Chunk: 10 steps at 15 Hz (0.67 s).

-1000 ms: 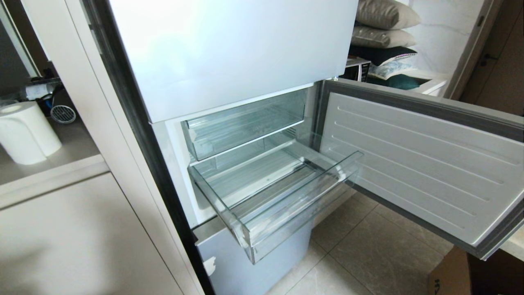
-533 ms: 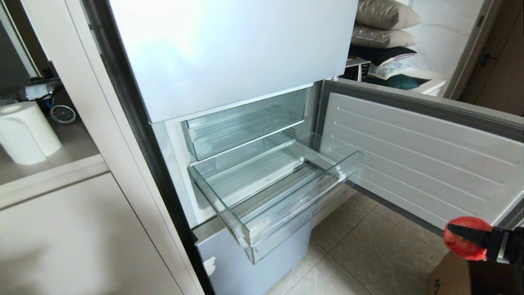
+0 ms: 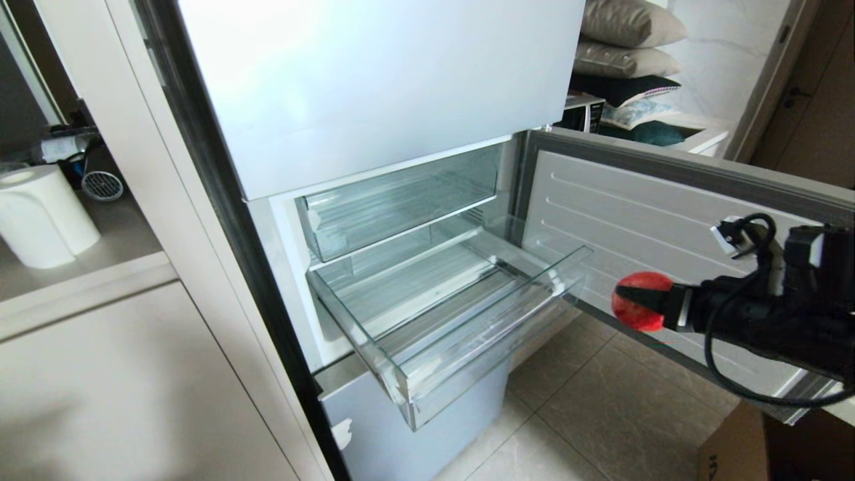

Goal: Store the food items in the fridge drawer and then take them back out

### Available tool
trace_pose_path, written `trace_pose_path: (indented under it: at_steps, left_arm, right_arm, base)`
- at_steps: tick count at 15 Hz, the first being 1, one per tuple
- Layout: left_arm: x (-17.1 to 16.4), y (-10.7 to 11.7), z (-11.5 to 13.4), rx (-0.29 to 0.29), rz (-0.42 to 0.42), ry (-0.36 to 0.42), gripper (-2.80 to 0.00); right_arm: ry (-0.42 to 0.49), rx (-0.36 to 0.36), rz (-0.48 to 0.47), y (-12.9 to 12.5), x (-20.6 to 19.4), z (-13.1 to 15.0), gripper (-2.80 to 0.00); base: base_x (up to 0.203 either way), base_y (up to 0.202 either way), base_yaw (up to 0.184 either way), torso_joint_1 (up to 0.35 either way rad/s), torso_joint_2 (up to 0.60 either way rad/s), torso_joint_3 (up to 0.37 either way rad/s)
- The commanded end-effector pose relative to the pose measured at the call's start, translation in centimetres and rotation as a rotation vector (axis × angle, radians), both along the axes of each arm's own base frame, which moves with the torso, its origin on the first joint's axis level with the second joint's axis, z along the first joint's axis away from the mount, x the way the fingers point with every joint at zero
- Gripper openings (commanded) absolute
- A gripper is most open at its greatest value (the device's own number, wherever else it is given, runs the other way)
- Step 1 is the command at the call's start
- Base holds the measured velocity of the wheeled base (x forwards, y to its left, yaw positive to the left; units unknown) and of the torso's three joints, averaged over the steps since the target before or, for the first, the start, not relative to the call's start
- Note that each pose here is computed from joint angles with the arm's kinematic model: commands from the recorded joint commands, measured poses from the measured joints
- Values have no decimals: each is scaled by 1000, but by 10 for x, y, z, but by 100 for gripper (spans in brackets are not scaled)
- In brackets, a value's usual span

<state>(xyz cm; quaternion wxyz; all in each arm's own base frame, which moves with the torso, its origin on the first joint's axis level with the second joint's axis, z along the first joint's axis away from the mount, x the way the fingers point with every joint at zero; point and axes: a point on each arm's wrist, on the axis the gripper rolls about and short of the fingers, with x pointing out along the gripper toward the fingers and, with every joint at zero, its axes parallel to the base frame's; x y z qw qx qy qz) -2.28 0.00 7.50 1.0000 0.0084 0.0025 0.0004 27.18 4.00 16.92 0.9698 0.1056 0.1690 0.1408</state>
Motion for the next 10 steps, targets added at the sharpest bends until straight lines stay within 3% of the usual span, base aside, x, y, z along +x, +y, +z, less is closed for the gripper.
trace_pose_path:
  at_steps: [1, 5, 10]
  left_arm:
    - [0, 0, 0, 0, 1, 0, -280]
    - [0, 0, 0, 0, 0, 0, -280]
    - [0, 0, 0, 0, 1, 0, -280]
  right_arm:
    - [-25, 12, 25, 28, 42, -9, -280]
    - [-136, 40, 34, 49, 83, 12, -280]
    - [-178, 42, 55, 73, 140, -3, -280]
  base:
    - [0, 0, 0, 0, 0, 0]
    - [0, 0, 0, 0, 0, 0]
    - [0, 0, 0, 0, 0, 0]
